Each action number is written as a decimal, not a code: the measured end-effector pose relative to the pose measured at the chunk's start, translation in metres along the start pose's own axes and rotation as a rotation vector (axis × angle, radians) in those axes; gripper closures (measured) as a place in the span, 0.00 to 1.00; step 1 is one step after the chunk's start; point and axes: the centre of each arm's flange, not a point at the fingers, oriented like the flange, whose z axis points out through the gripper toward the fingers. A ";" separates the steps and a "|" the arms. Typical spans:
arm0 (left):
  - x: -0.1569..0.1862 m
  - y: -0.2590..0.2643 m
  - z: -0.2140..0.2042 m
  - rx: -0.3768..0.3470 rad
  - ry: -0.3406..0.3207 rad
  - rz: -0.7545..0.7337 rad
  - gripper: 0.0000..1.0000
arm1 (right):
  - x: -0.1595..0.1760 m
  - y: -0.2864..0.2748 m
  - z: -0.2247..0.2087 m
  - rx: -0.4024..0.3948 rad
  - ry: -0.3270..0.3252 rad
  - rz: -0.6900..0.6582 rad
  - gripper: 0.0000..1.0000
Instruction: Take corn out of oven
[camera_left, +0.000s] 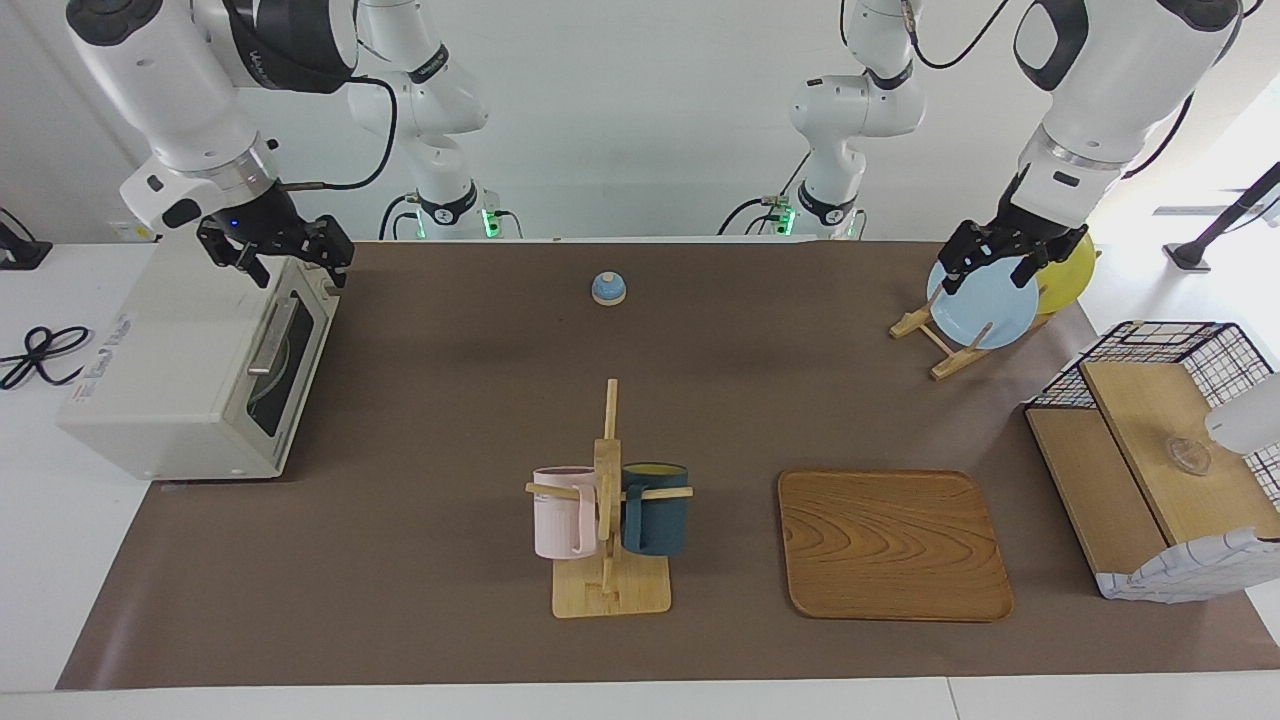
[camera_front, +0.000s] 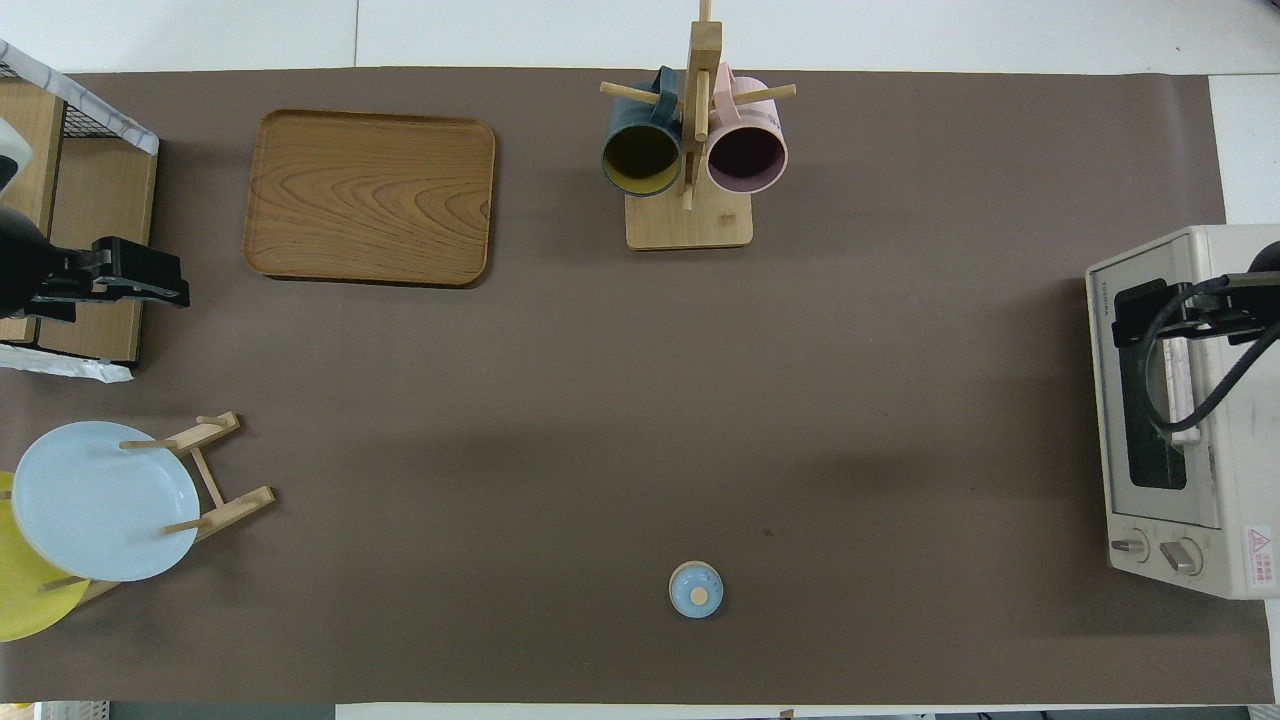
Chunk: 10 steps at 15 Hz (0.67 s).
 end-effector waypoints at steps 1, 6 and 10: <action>0.000 0.000 0.000 0.000 0.000 0.000 0.00 | 0.000 0.000 0.000 0.000 0.000 0.000 0.00; 0.000 0.000 0.000 0.000 0.000 0.000 0.00 | 0.000 0.001 0.000 0.000 0.000 0.001 0.00; 0.000 0.000 0.000 0.000 0.000 0.000 0.00 | 0.000 0.004 0.000 0.001 -0.001 0.008 0.00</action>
